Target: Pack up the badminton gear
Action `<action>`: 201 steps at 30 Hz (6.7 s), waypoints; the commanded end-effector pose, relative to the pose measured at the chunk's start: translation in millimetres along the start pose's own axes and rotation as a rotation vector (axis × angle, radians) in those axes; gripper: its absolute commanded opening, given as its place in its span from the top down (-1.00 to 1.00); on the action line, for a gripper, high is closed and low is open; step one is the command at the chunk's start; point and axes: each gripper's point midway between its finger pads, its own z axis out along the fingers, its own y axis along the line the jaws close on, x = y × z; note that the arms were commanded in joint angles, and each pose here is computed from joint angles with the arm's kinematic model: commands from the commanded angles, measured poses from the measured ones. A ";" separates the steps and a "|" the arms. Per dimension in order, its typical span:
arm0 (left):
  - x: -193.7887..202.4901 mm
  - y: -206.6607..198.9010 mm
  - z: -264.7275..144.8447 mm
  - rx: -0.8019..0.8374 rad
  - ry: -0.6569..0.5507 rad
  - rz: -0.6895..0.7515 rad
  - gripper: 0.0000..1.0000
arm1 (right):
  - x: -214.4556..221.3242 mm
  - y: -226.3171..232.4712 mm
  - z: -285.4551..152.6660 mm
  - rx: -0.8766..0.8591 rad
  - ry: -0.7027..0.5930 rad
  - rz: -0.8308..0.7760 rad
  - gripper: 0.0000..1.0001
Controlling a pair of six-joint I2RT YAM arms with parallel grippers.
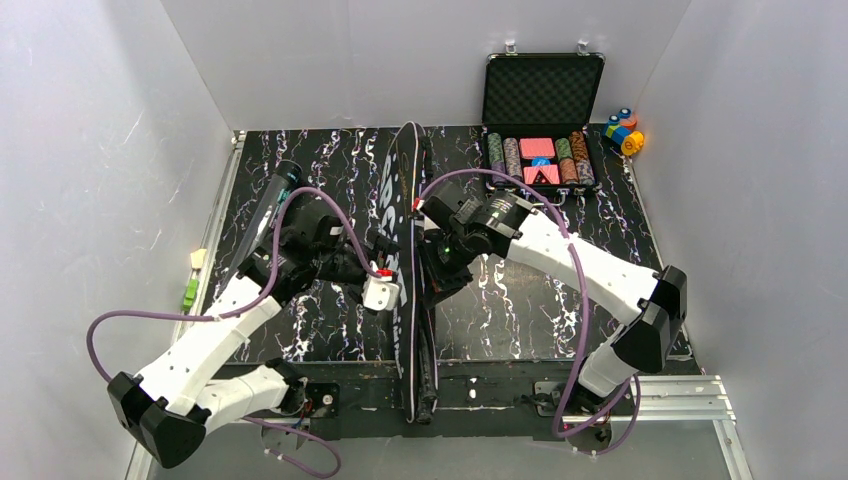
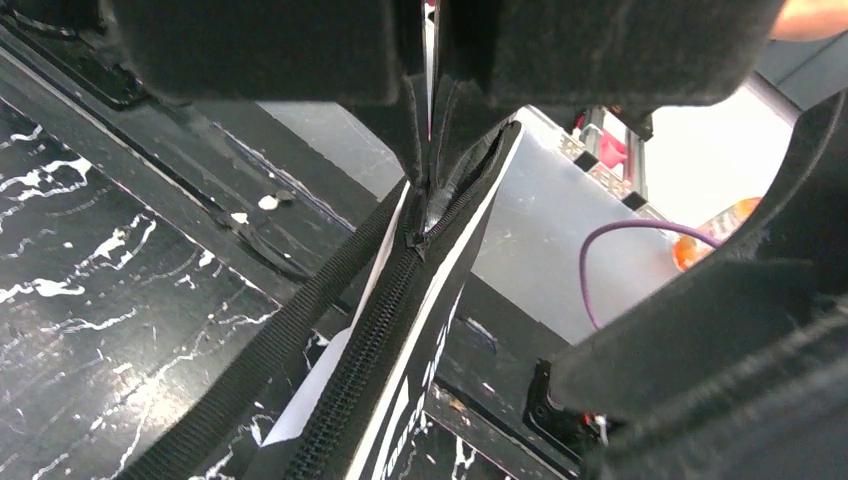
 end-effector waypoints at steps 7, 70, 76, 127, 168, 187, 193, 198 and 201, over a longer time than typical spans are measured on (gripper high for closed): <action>-4.3 3.0 9.2 -0.035 -0.013 0.342 -0.48 | 1.3 19.9 -20.1 0.010 -0.028 -0.089 0.97; 43.4 140.4 -34.2 -0.665 0.432 -0.299 1.00 | -44.2 -21.2 -249.3 -0.137 -0.808 0.117 0.01; 20.9 148.0 -46.4 -0.682 0.356 -0.324 1.00 | -54.9 -41.9 -290.2 -0.028 -1.011 0.156 0.70; -27.1 159.4 -63.7 -0.663 0.190 -0.431 1.00 | -65.7 -70.2 -254.2 -0.100 -1.038 0.291 0.97; -22.4 153.0 -60.3 -0.644 0.206 -0.437 1.00 | -66.6 -96.2 -244.2 0.111 -0.899 0.260 0.97; -20.8 152.1 -59.3 -0.641 0.211 -0.432 1.00 | -84.1 -22.9 -278.4 -0.178 -0.928 0.114 0.81; -21.9 152.7 -60.1 -0.643 0.208 -0.434 1.00 | -78.6 -51.1 -249.7 -0.087 -0.855 0.180 0.88; -21.7 153.0 -59.3 -0.643 0.208 -0.437 1.00 | -75.1 -72.5 -260.1 0.050 -0.903 0.214 0.89; -19.1 151.4 -55.6 -0.637 0.210 -0.453 1.00 | -77.7 -55.7 -290.5 0.029 -1.001 0.158 0.63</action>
